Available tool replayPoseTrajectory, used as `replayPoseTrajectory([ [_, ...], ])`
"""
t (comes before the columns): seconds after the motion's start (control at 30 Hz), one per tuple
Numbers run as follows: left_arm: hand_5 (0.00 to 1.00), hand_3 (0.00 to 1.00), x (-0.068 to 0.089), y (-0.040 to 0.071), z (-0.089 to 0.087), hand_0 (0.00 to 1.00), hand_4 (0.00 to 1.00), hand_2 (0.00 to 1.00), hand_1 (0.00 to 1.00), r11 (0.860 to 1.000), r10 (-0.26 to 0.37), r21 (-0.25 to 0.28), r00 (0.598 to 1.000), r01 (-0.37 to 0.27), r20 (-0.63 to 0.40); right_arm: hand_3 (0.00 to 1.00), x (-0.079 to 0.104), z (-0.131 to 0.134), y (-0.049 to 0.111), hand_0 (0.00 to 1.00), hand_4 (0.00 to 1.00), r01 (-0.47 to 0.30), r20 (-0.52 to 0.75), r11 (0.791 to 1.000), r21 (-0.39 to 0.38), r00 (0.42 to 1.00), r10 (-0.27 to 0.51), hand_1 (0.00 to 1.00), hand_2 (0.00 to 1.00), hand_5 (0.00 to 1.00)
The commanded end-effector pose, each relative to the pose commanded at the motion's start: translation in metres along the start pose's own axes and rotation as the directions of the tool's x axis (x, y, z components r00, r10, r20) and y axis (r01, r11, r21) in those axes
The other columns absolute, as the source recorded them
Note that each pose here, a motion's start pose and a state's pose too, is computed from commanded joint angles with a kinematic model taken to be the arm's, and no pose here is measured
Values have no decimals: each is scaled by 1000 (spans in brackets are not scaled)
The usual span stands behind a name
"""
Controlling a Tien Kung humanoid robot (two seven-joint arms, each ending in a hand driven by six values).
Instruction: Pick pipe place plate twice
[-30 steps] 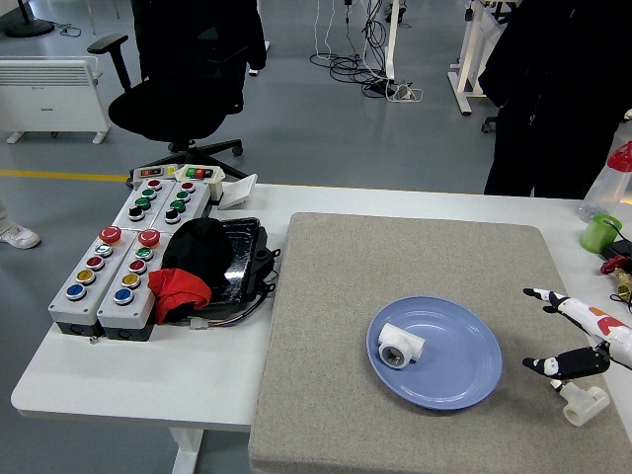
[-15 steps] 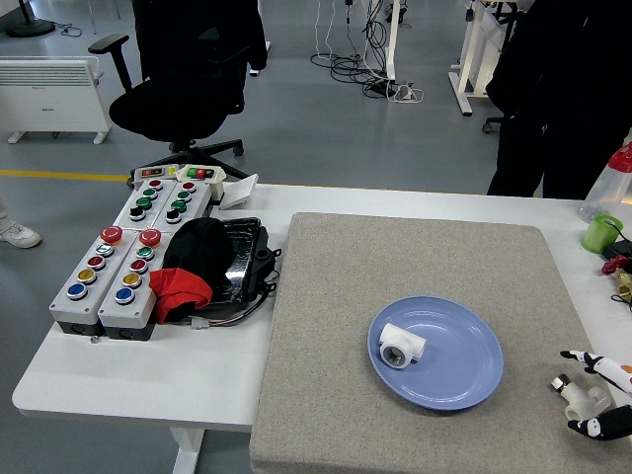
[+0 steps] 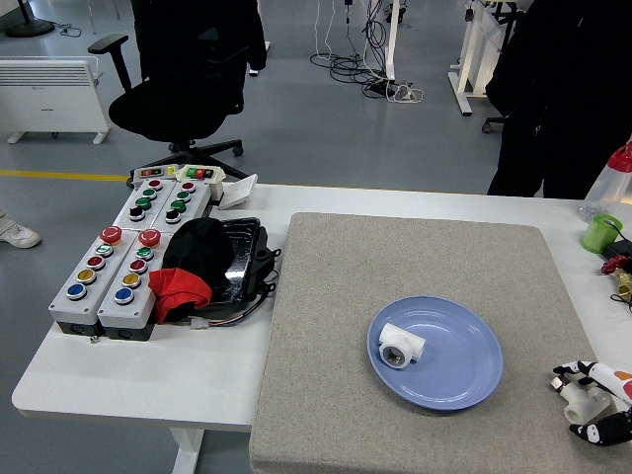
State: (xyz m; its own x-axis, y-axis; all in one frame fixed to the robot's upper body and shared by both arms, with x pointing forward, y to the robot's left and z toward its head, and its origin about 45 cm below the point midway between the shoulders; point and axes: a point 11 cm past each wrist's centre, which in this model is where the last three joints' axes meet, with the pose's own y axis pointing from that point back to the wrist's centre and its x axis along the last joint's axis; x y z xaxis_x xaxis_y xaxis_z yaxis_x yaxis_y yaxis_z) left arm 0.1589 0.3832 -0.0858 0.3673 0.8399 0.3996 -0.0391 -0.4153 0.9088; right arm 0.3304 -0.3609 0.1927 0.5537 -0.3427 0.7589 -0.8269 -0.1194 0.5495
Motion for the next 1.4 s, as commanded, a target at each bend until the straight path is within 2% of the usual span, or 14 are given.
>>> replayPoseTrajectory([
  [0.13, 998, 551, -1, 0, -1, 655, 391, 633, 631, 1000, -1, 1, 1000, 1, 1, 752, 1, 1, 0, 581, 655, -1, -26, 1000, -9, 1000, 1, 636, 685, 110],
  [0.17, 998, 554, -1, 0, -1, 654, 390, 633, 632, 1000, -1, 1, 1000, 1, 1, 720, 1, 1, 0, 497, 625, -4, -30, 1000, -10, 1000, 4, 580, 645, 77],
  [0.3, 998, 554, -2, -1, -2, 654, 390, 633, 632, 1000, -2, 2, 1000, 2, 2, 720, 1, 1, -1, 497, 625, -8, -41, 1000, -9, 999, 7, 580, 645, 77],
  [0.33, 998, 553, -2, -1, -2, 654, 389, 633, 631, 1000, -2, 2, 1000, 2, 2, 691, 1, 1, -2, 419, 597, -9, -41, 1000, -6, 999, 8, 521, 613, 50],
  [0.53, 998, 553, -2, 0, -1, 654, 389, 633, 631, 1000, -3, -1, 1000, 3, 0, 691, 4, -3, -3, 419, 597, -19, -20, 1000, 14, 1000, 19, 521, 613, 50],
  [0.57, 998, 554, -2, 0, -1, 653, 389, 634, 632, 1000, -3, -1, 1000, 3, 0, 663, 4, -4, -3, 358, 566, -20, -18, 1000, 15, 1000, 20, 471, 590, 22],
  [0.67, 998, 554, -1, 0, 0, 653, 389, 634, 632, 1000, -3, -3, 1000, 3, -1, 663, 8, -11, -2, 358, 566, -30, -8, 999, 37, 1000, 30, 471, 590, 22],
  [0.97, 998, 557, -1, 1, 3, 653, 388, 634, 633, 1000, -5, -7, 1000, 5, -2, 631, 28, -55, -3, 310, 531, -83, -4, 984, 155, 996, 85, 446, 568, 2],
  [1.1, 998, 557, -1, 1, 3, 653, 388, 634, 633, 1000, -6, -8, 1000, 6, -4, 631, 31, -64, -5, 310, 531, -92, -3, 981, 172, 996, 93, 446, 568, 2],
  [1.33, 998, 555, -2, 1, 3, 653, 387, 634, 633, 1000, -9, -6, 1000, 9, -3, 626, 33, -121, -16, 308, 529, -99, 25, 948, 301, 995, 95, 447, 566, 2],
  [1.37, 998, 556, -2, 1, 3, 653, 386, 634, 632, 1000, -10, -6, 1000, 10, -3, 631, 32, -127, -18, 367, 530, -95, 27, 945, 314, 995, 91, 469, 574, 6],
  [1.4, 998, 556, -2, 1, 3, 653, 386, 634, 632, 1000, -10, -6, 1000, 10, -2, 631, 29, -135, -20, 367, 530, -87, 27, 940, 331, 996, 83, 469, 574, 6],
])
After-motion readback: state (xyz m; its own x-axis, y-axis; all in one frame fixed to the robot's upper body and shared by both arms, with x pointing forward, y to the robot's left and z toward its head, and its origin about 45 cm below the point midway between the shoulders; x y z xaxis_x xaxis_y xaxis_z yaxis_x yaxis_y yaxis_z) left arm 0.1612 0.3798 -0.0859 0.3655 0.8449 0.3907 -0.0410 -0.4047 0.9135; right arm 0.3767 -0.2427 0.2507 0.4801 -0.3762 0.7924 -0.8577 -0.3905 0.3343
